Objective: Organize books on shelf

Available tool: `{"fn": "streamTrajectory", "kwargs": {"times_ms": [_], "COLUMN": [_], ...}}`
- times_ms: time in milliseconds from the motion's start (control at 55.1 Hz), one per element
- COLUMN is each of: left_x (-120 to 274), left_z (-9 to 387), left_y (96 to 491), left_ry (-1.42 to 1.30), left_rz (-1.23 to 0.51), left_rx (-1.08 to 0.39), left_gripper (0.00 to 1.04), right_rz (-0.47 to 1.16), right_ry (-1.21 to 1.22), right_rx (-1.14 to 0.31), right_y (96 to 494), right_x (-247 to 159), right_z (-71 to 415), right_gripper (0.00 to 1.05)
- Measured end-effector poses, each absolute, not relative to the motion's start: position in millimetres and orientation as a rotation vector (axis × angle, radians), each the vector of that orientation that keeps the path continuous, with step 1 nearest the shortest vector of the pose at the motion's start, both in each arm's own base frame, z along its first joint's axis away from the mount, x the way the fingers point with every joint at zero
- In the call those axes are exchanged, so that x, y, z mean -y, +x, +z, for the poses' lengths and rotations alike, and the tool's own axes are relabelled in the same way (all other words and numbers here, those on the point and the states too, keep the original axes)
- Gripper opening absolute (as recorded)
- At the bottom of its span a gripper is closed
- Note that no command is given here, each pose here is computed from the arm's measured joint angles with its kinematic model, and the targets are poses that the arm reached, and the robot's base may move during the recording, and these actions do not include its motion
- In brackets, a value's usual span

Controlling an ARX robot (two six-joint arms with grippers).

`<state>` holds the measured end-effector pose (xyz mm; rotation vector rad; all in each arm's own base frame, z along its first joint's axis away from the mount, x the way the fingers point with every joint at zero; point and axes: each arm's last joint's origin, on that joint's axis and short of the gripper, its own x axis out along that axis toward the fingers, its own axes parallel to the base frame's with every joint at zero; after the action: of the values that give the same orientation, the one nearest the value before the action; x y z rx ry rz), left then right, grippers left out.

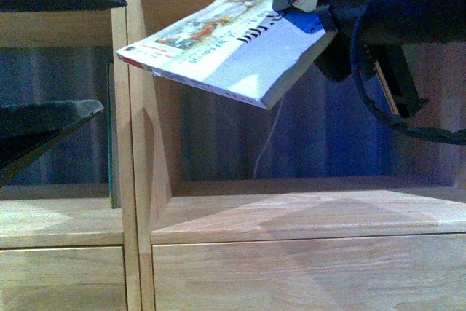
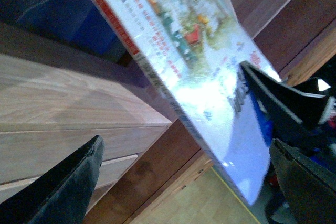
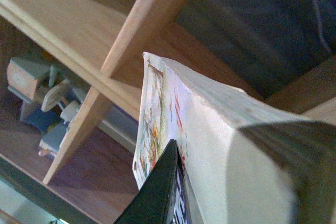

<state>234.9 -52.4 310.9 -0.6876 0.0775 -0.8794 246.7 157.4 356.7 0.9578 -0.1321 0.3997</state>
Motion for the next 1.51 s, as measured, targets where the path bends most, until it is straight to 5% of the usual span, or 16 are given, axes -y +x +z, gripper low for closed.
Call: {"fn": "streamTrajectory", "kwargs": {"times_ms": [1398, 1507], "left_x": [37, 37], "left_z": [316, 317], "left_y": [254, 254], "left_ry": [-0.900, -0.906], "left_rz": [-0.898, -0.892], "left_rx": [0.064, 0.069], "left_gripper": [0.97, 0.83], "right_rz": [0.591, 0.591], "right_ry": [1.096, 1.099], "right_rx": [0.028, 0.026], "right_y": [211, 211], "right_x": [-182, -183], "right_z": [364, 363], "right_gripper": [0.16, 0.16]}}
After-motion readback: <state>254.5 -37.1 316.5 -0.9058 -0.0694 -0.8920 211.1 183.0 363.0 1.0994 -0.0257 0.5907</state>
